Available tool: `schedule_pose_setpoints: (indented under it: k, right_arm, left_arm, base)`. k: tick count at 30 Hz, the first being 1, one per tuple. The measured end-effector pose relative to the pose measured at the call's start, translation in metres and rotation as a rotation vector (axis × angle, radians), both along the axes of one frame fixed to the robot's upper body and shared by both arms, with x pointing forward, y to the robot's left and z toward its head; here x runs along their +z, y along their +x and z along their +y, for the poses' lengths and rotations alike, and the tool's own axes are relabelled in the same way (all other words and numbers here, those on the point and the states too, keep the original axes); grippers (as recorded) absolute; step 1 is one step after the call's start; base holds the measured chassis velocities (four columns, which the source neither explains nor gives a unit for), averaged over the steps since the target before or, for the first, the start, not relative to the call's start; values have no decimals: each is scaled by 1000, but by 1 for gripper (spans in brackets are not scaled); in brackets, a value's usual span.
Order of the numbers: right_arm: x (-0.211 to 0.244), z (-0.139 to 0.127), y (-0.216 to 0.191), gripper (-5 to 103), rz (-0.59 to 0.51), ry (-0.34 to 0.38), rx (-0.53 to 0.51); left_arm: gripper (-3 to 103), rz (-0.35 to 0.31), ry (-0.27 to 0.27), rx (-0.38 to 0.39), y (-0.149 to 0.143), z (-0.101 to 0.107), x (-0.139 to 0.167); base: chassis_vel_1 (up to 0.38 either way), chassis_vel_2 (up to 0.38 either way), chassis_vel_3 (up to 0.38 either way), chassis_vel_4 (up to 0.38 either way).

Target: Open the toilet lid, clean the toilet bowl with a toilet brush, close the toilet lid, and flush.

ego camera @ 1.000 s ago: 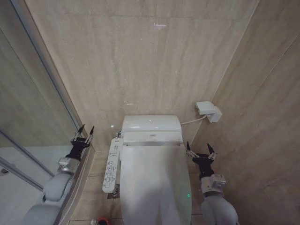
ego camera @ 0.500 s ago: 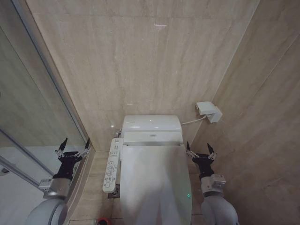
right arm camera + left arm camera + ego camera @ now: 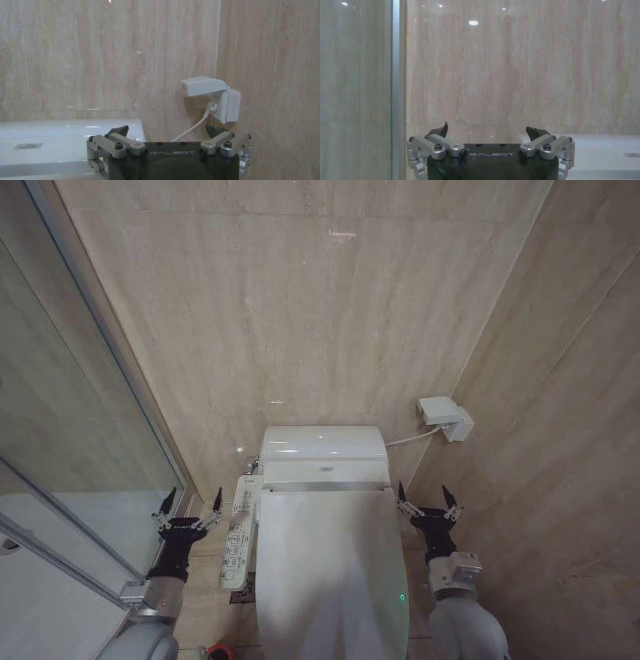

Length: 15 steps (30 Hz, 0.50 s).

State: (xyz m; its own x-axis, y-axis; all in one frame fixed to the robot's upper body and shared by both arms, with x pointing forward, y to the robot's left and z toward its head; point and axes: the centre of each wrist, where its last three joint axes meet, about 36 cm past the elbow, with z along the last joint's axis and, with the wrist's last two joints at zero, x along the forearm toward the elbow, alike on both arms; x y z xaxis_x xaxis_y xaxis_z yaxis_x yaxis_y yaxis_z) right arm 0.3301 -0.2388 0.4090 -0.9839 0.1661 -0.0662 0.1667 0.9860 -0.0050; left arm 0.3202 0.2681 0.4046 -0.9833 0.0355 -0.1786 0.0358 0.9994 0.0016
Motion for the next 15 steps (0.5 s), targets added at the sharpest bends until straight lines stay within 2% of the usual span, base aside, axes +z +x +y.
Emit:
schedule_pose_setpoints:
  k: [15]
  right_arm:
    - [0, 0, 0, 100, 0, 0, 0]
  left_arm:
    - [100, -19, 37, 7, 0, 2, -6]
  base:
    - [0, 0, 0, 0]
